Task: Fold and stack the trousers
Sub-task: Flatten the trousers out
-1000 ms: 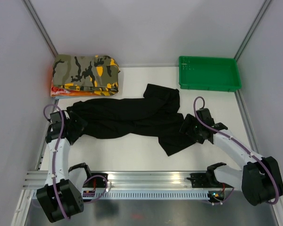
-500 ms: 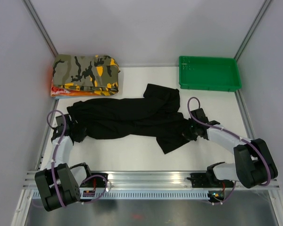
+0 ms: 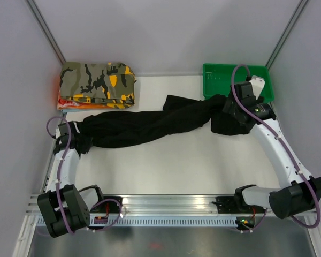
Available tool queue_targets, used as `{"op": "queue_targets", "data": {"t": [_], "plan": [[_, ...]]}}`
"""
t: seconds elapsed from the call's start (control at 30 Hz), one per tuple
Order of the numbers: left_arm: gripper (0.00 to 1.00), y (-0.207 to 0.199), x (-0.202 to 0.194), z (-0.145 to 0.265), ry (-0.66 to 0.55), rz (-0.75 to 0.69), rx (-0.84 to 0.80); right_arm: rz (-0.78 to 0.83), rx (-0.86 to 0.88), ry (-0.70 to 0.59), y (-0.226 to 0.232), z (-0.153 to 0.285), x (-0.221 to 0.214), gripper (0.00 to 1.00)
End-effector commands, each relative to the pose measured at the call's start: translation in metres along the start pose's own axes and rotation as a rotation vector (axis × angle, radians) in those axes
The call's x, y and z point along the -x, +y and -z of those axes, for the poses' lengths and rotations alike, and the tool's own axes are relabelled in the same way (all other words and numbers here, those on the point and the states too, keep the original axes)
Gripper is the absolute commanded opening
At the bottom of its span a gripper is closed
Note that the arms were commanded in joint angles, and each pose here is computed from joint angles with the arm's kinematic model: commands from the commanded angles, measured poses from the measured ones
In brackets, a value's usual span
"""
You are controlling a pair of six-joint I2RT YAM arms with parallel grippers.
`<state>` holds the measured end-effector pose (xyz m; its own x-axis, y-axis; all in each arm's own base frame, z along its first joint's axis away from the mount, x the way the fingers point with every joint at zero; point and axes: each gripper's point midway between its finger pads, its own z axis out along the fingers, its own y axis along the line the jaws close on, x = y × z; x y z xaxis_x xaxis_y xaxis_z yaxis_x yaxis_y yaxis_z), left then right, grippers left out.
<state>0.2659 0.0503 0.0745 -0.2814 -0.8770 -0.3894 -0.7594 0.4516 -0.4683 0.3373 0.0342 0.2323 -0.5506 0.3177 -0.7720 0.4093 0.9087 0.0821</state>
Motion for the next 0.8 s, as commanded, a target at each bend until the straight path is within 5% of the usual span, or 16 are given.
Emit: {"op": "queue_targets", "data": {"t": [0.0, 0.1, 0.37, 0.63, 0.77], "plan": [[0.02, 0.000, 0.029, 0.006, -0.099, -0.054, 0.043, 0.142, -0.275, 0.009, -0.071, 0.011, 0.001, 0.92], [0.02, -0.002, 0.030, 0.008, -0.101, -0.090, 0.028, 0.078, -0.123, 0.109, -0.049, 0.008, -0.022, 0.98], [0.02, 0.002, 0.023, 0.016, -0.084, -0.187, 0.004, -0.043, 0.071, 0.119, -0.014, -0.005, -0.029, 0.98], [0.02, 0.008, 0.030, 0.032, -0.133, -0.246, 0.025, -0.022, -0.061, 0.247, -0.017, -0.117, -0.075, 0.98], [0.02, 0.009, 0.033, 0.033, -0.147, -0.254, 0.031, -0.269, -0.029, 0.226, -0.029, -0.145, -0.040, 0.98]]}}
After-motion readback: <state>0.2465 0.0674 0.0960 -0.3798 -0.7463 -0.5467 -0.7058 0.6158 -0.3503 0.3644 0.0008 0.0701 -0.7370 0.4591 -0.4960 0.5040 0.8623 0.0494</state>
